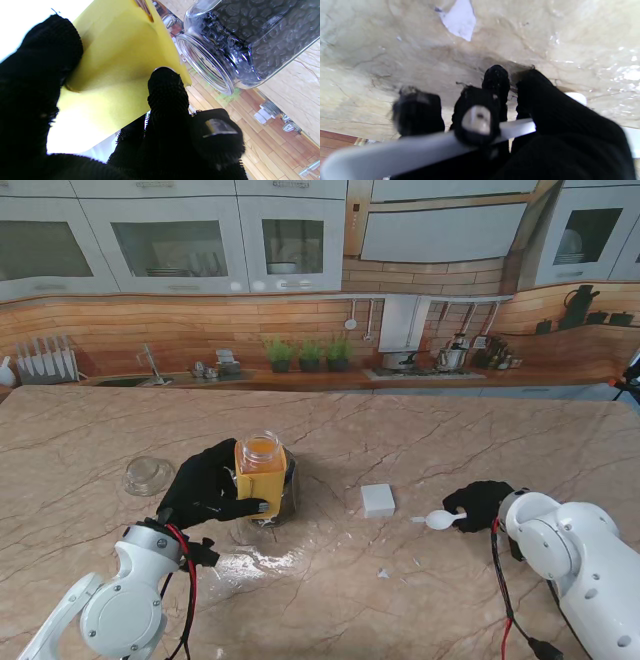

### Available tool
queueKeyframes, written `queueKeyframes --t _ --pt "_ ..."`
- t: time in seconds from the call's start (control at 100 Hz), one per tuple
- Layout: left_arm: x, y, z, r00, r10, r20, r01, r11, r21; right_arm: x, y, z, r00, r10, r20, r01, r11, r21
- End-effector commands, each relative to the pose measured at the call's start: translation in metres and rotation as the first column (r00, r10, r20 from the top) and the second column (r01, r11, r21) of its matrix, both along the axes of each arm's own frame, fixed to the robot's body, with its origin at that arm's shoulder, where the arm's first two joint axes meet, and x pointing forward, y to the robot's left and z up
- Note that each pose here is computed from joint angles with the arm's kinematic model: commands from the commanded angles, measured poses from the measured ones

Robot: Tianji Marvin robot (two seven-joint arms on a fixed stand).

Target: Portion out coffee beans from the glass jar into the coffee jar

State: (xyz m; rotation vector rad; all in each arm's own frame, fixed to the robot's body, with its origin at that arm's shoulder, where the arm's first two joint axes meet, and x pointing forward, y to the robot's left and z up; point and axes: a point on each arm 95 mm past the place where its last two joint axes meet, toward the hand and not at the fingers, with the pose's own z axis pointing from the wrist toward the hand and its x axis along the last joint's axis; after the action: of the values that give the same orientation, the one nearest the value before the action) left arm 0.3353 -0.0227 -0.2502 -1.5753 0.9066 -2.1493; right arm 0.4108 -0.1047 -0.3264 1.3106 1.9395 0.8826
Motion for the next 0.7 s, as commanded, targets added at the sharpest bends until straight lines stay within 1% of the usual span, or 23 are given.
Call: queueKeyframes --t 0.0,0.28,0.4,0.69 --pt "-0.0022 -0.0013 0.0001 1.0 0.001 -0.001 -0.001 1.0 -0.005 -0.0075 0.0011 -0.0165 0.999 -0.005 -0.051 0.004 1.0 -0.008" --pt "-0.0019 0.0 -0.0002 1.0 0.011 0.002 -0.011 1.0 -0.005 -0.0085 -0.0015 -0.0199 0.998 -0.036 -0.052 0.036 0.999 0.002" --pt "-0.0017 0.0003 -0.0004 1.0 0.013 0.001 -0.013 1.0 -0.004 -0.0094 -0.0041 -0.019 0.999 -0.033 -0.041 0.033 0.999 0.005" --pt "-0.0018 0.0002 -0.001 1.0 0.014 0.0 -0.014 1.0 -0.002 -0.0123 -0.0062 -0.0192 1.0 0.02 -0.019 -0.02 1.0 -0.018"
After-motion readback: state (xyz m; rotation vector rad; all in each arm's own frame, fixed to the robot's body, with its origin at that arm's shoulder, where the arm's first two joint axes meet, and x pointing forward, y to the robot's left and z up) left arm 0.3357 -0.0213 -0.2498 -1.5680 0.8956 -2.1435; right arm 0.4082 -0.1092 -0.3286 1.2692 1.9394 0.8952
